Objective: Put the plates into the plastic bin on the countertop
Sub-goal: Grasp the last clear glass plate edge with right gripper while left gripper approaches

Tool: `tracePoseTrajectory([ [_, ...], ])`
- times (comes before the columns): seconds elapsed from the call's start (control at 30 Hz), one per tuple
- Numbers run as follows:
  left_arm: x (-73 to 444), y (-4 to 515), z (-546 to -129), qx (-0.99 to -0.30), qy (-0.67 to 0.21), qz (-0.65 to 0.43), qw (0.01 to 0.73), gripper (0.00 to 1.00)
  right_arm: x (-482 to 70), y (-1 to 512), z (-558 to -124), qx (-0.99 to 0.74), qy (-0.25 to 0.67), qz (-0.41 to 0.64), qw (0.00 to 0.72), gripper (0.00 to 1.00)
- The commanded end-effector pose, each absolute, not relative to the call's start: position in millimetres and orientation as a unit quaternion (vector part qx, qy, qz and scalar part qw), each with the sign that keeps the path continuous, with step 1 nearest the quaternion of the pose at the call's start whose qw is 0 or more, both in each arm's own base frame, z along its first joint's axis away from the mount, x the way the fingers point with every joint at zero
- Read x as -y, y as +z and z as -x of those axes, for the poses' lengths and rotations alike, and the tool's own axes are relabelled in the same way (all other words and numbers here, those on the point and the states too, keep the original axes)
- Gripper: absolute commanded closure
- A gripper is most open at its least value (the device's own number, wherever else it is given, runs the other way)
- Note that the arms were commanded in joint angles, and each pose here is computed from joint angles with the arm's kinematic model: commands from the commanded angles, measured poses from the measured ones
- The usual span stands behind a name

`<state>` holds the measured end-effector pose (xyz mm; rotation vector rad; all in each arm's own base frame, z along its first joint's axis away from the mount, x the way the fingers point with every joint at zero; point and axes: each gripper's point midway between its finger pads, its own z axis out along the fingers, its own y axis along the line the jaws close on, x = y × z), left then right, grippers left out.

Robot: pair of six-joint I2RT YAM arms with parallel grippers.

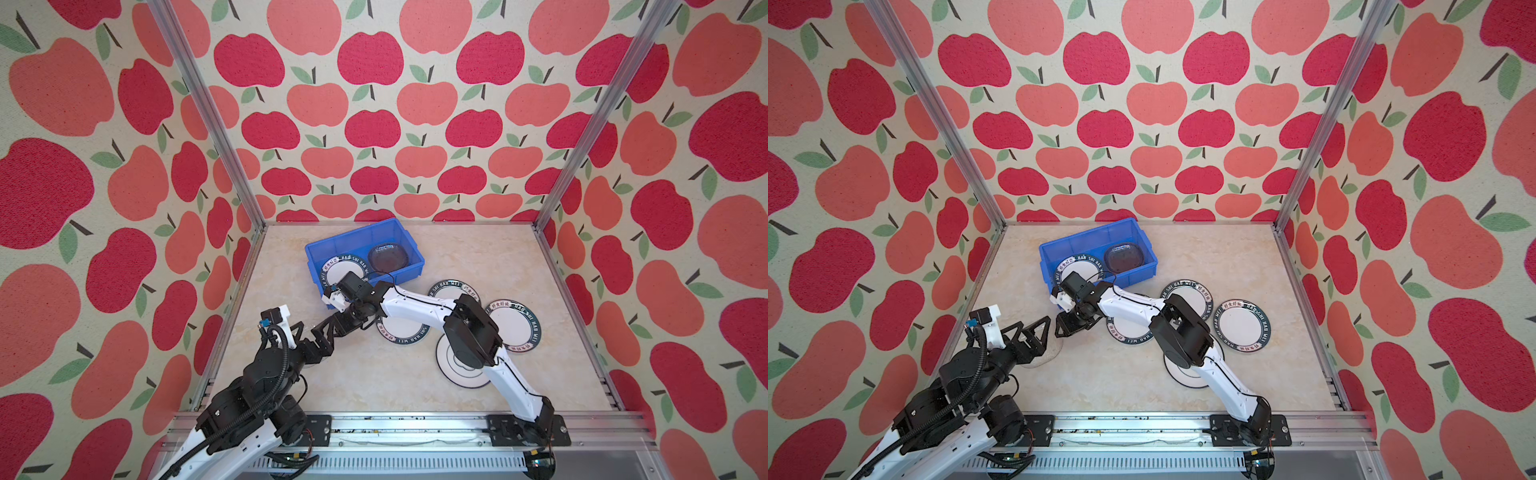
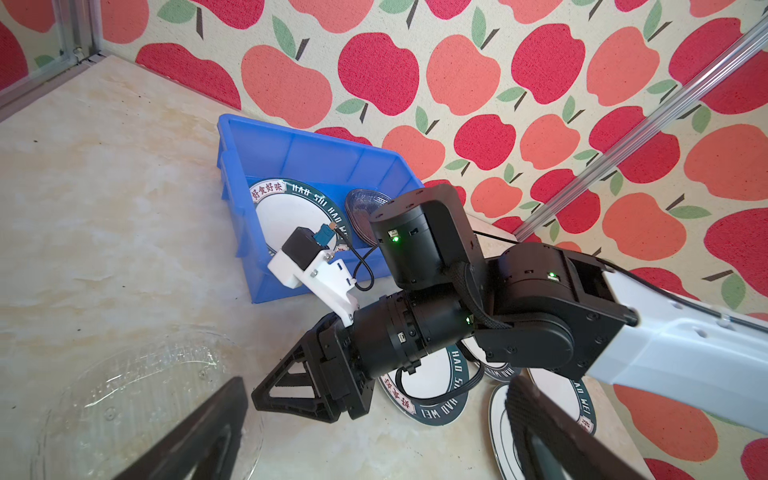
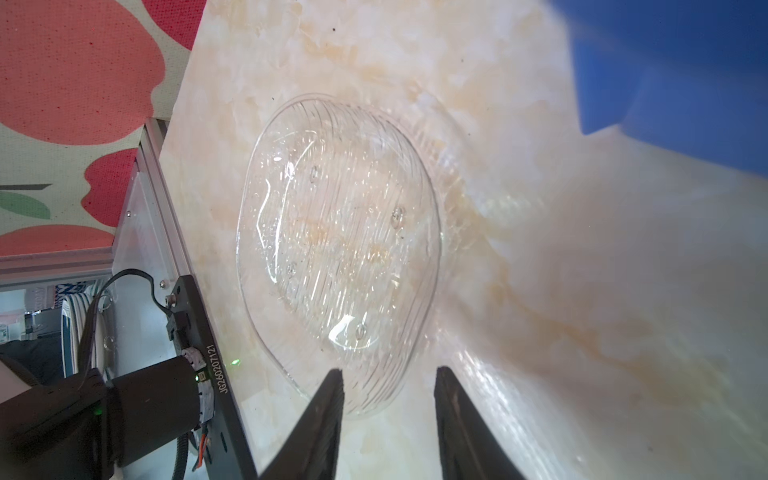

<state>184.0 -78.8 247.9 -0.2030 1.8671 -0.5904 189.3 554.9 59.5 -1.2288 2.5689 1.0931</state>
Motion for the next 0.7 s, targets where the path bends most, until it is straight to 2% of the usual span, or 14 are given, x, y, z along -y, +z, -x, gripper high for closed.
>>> tracePoseTrajectory([
  [0.0,84.7,248.9,-188.7,-0.793,-0.248,0.074,0.552,0.01,-554.2,38.4,-170.3,-0.846,0.34,0.41,0.007,0.61],
  [0.27,88.1,244.7,-194.1,-0.798,-0.26,0.081,0.538,0.01,-551.0,23.8,-175.5,-0.861,0.302,0.409,0.01,0.64],
  [0.67,86.2,237.5,-194.1,-0.8,-0.268,0.092,0.529,0.01,-559.7,12.9,-183.2,-0.866,0.293,0.404,0.021,0.67],
])
